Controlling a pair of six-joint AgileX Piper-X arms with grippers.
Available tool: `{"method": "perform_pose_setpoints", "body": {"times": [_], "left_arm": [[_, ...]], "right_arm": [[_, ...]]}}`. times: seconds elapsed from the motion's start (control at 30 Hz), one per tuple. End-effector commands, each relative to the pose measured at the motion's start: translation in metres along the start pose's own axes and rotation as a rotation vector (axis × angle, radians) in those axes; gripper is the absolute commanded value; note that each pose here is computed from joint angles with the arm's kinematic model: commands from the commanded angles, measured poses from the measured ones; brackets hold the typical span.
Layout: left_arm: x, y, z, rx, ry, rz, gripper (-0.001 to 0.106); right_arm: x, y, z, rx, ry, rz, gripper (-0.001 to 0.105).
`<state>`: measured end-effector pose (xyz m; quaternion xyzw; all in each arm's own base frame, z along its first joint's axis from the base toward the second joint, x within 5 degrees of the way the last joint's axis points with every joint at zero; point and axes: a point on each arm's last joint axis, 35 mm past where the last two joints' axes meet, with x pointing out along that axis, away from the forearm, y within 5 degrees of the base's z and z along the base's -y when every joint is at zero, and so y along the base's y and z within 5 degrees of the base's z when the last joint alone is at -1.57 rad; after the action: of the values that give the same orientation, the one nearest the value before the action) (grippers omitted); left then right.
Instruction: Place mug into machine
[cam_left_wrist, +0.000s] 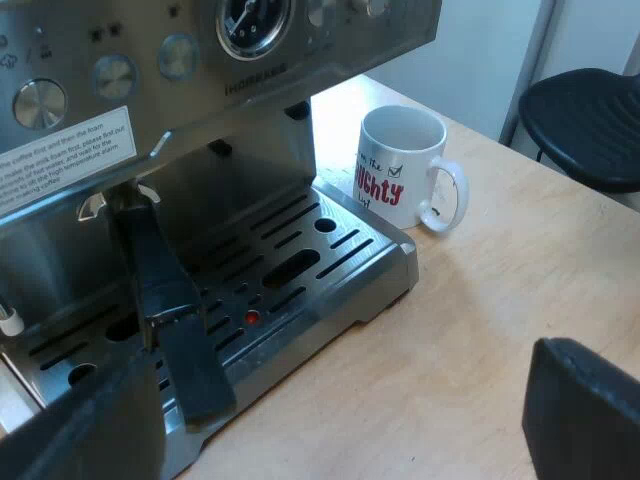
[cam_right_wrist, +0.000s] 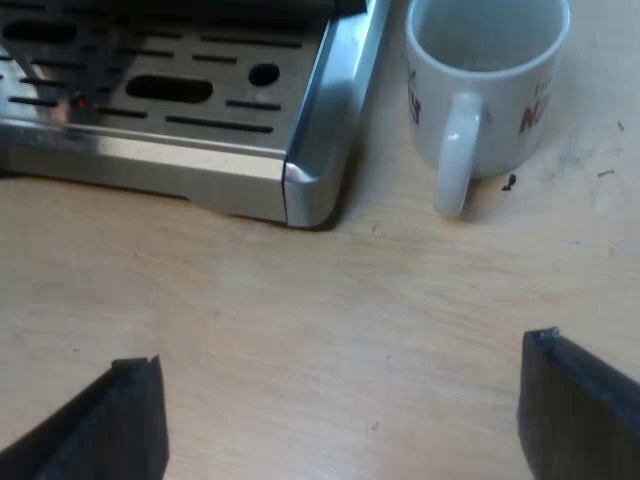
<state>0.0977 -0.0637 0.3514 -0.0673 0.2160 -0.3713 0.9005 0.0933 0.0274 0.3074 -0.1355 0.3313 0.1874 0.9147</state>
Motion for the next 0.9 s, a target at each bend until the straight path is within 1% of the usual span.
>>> {"method": "perform_pose_setpoints", "body": {"times": [0.03, 0.2, 0.33, 0.4, 0.53, 0.67, 0.77, 0.83, 0.9], "left_arm": [[-0.002, -0.002, 0.004, 0.004, -0.023, -0.015, 0.079], [-0.002, -0.002, 0.004, 0.004, -0.023, -0.015, 0.079], [-0.002, -0.002, 0.004, 0.004, -0.023, -0.015, 0.079], [-0.002, -0.002, 0.004, 0.004, -0.023, -0.015, 0.079], [-0.002, -0.002, 0.004, 0.004, -0.023, -0.015, 0.079], [-0.002, -0.002, 0.004, 0.004, -0.023, -0.015, 0.079], [-0.002, -0.002, 0.004, 0.004, -0.023, -0.015, 0.079], [-0.002, -0.002, 0.004, 0.004, -0.023, -0.015, 0.079], [-0.002, -0.002, 0.004, 0.004, -0.023, -0.015, 0.079]], "right_arm": [[0.006, 0.0, -0.002, -0.015, -0.01, -0.004, 0.072], [0.021, 0.0, -0.006, -0.006, -0.049, -0.013, 0.072], [0.034, 0.0, -0.01, -0.007, -0.055, -0.014, 0.072], [0.04, 0.0, -0.012, 0.01, -0.049, -0.012, 0.072], [0.056, -0.002, -0.014, 0.065, -0.001, -0.046, 0.072], [0.067, -0.003, -0.013, 0.066, 0.036, -0.058, 0.072], [0.08, -0.005, -0.011, 0.067, 0.072, -0.054, 0.072], [0.09, -0.006, -0.01, 0.07, 0.099, -0.069, 0.072], [0.097, -0.007, -0.009, 0.078, 0.104, -0.068, 0.072]]}}
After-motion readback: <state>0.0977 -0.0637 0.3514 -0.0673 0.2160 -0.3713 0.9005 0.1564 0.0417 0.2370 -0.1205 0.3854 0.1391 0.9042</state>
